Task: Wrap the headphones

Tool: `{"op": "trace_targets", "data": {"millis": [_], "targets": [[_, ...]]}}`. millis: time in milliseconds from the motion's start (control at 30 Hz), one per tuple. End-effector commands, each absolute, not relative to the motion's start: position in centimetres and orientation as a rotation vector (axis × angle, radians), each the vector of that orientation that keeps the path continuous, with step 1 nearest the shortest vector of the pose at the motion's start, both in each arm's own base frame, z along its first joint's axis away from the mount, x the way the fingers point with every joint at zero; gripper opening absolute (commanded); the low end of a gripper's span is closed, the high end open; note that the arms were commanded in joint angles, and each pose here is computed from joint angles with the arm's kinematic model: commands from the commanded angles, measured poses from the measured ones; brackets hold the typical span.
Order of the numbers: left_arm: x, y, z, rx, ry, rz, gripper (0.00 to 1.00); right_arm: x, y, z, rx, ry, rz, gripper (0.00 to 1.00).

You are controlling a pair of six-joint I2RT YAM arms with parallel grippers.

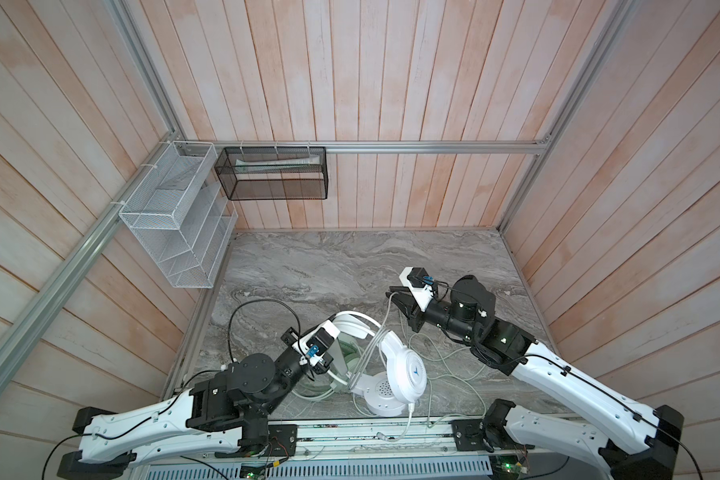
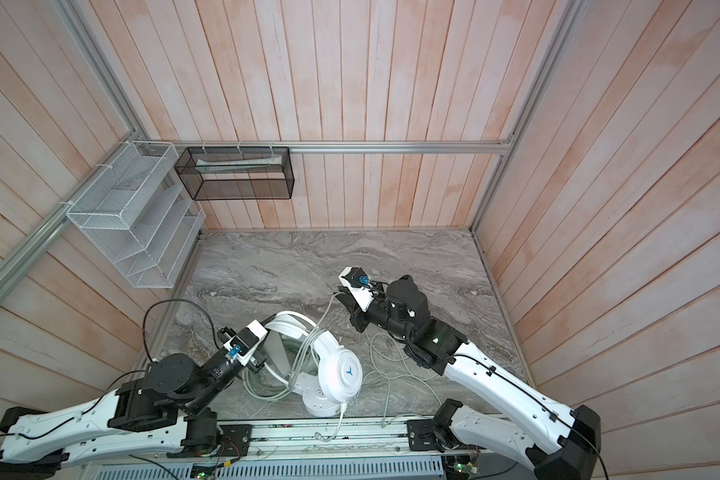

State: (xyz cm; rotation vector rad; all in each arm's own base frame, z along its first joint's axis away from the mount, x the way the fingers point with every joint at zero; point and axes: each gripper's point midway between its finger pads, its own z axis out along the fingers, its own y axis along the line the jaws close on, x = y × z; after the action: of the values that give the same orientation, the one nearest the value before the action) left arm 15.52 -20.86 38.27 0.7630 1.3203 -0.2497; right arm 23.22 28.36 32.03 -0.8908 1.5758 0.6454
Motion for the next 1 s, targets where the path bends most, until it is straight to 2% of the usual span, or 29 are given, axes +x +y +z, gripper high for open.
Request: {"op": "trace_targets", "data": {"millis": [0, 200, 567, 633, 767, 967], "targets": [[14.5, -18.3, 47.1, 0.422, 1.224, -0.593, 0.00, 23.5, 28.9, 31.7, -0.875, 1.556, 0.694, 0.21], [14.2, -18.4, 49.8, 0.354, 1.228, -0.717, 0.00, 23.2, 29.6, 31.1, -0.887, 1.526, 0.764, 0.22], [14.5, -18.2, 52.8, 0.266, 1.228, -0.781, 0.00, 23.5, 30.6, 28.1, -0.848, 1.538, 0.851, 0.21], [14.6, -18.1, 53.0, 0.255, 1.230, -0.778, 0.00, 22.9, 31.1, 28.2, -0.869, 1.520, 0.904, 0.25], [14.7, -17.9, 53.3, 0.248, 1.239, -0.770, 0.00, 20.1, 31.8, 29.0, -0.904, 1.426, 1.090, 0.45], [14.8, -17.8, 53.4, 0.243, 1.246, -0.762, 0.00, 16.1, 30.4, 29.0, -0.870, 1.356, 1.258, 0.54]]}}
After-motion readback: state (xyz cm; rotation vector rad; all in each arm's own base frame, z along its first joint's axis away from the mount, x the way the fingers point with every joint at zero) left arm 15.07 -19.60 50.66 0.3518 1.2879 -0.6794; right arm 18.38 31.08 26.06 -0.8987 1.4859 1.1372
